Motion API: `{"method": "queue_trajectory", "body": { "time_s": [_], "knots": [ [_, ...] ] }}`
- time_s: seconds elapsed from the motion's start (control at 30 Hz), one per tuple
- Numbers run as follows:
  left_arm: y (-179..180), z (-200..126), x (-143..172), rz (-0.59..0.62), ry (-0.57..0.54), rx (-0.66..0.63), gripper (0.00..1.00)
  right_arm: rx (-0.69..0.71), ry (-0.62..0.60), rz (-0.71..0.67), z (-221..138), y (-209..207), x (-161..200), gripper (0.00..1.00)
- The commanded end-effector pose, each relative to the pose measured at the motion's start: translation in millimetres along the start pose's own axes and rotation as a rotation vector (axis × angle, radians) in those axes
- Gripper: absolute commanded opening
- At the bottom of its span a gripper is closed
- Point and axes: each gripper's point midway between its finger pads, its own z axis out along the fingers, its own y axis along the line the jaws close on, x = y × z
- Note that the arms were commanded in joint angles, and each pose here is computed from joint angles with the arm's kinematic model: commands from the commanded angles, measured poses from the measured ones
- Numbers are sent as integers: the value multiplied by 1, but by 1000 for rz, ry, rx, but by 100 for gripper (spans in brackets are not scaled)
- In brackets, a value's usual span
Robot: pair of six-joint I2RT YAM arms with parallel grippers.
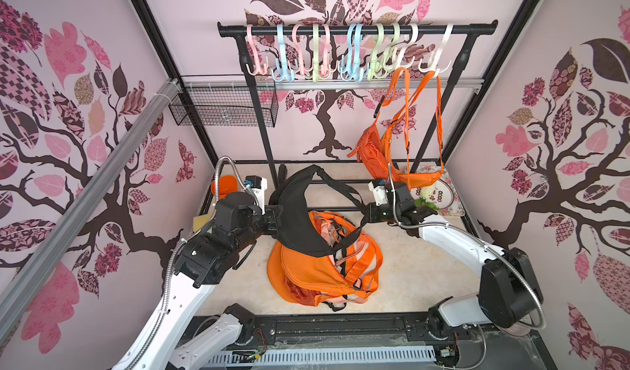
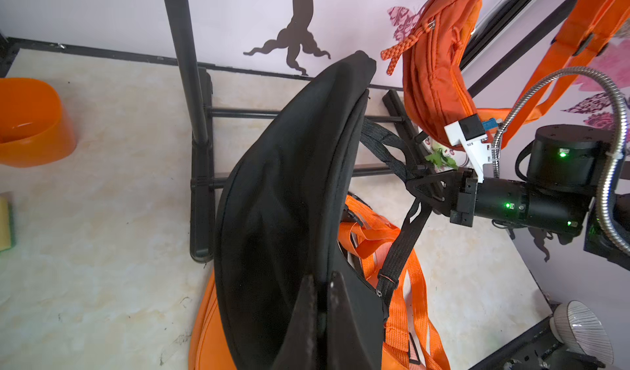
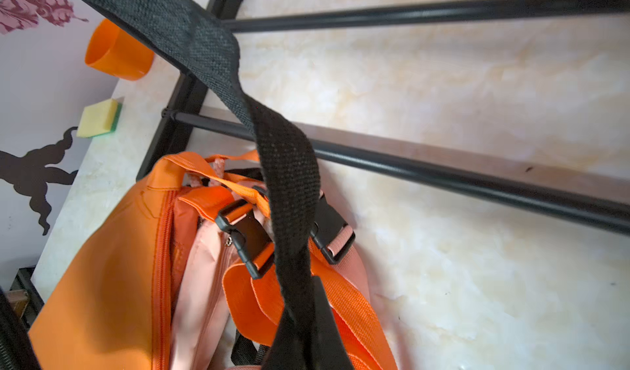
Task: Hang the bag on a hook
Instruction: Pick up the bag from the bag, then hang the bag on the hook.
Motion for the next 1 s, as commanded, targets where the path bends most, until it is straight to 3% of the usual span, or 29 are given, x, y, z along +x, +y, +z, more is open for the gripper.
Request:
{"method": "queue_trajectory", "body": {
  "time_s": [0.0,0.27,0.5,0.67,0.97],
  "knots": [
    [-10,-9,-22,7,-134,61,0,62,-166,-87,-45,10,-54,1],
    [-35,-49,-70,-2,-419,220,0,188,-498,-183,-138,32,-171,1],
    [-55,-71,-95,18,-538,330,0,180,-747,-214,-211,58,-272,0],
    [-63,-79,-108,17,-603,373,0,143,-842,-274,-235,83,-323,0],
    [-75,-71,-121,39,-613,399,0,32,-960,-323,-240,117,-380,0]
  ]
}}
